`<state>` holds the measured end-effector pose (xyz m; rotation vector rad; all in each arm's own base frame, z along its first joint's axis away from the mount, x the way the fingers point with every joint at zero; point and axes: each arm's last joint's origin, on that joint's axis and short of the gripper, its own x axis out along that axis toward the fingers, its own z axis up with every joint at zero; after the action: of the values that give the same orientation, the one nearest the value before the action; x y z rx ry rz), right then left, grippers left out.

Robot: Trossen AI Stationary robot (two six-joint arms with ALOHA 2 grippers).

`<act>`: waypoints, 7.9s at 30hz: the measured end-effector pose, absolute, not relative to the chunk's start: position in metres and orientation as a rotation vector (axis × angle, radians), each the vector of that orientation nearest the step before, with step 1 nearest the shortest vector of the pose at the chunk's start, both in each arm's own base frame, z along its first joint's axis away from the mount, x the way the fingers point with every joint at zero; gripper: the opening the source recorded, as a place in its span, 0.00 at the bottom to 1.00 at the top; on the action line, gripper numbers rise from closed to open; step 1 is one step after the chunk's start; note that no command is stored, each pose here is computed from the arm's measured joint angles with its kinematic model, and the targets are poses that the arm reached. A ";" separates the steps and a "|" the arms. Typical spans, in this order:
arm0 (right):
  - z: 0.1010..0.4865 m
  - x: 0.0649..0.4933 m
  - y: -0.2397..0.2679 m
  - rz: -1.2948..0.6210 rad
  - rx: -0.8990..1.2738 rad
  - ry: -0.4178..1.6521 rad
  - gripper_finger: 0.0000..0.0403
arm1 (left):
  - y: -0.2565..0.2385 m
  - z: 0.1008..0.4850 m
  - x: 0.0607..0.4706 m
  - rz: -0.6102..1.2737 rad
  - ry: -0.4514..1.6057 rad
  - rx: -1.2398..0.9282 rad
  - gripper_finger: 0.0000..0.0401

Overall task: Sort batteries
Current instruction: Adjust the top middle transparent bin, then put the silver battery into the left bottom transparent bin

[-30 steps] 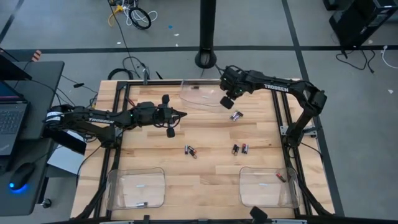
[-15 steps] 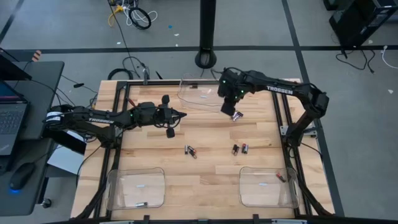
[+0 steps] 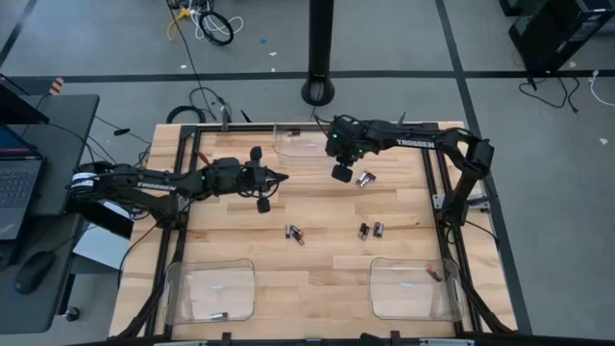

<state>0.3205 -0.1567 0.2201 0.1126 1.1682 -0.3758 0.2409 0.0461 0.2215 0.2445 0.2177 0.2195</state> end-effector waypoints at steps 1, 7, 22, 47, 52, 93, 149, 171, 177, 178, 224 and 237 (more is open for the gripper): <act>0.221 0.322 -0.157 -0.377 0.107 1.153 0.03 | 0.046 0.221 0.241 0.219 0.218 0.244 0.03; 0.228 0.324 -0.157 -0.383 0.091 1.098 0.03 | 0.046 0.222 0.241 0.220 0.216 0.244 0.03; 0.206 0.300 -0.118 -0.356 0.057 1.047 0.02 | 0.043 0.201 0.228 0.215 0.147 0.214 0.03; 0.213 0.214 -0.031 -0.443 0.213 0.921 0.04 | 0.043 0.201 0.228 0.212 0.145 0.177 0.03; 0.210 0.214 -0.032 -0.403 0.150 0.942 0.10 | 0.043 0.202 0.228 0.211 0.130 0.161 0.03; 0.139 0.239 -0.090 -0.189 -0.221 1.363 0.43 | 0.043 0.199 0.228 0.207 0.164 0.165 0.03; 0.146 0.200 -0.077 -0.499 0.338 1.408 0.14 | 0.043 0.198 0.227 0.209 0.175 0.137 0.03; 0.151 0.191 -0.075 -0.596 0.338 1.464 0.33 | 0.043 0.197 0.227 0.209 0.175 0.133 0.03; 0.162 0.183 -0.079 -0.694 0.337 1.416 0.45 | 0.043 0.197 0.227 0.209 0.175 0.132 0.03; 0.163 0.182 -0.081 -0.724 0.334 1.411 0.46 | 0.043 0.197 0.227 0.209 0.175 0.132 0.03; 0.208 0.211 -0.071 -0.402 0.306 1.119 0.14 | 0.043 0.209 0.228 0.206 0.044 0.053 0.03; 0.286 0.256 -0.028 -0.194 0.098 0.257 0.14 | 0.039 0.226 0.233 0.089 -0.088 -0.102 0.03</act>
<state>0.2563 -0.0277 0.2865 0.0978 0.2567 -0.1942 0.2326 0.0395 0.2263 -0.1017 -0.0879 0.0886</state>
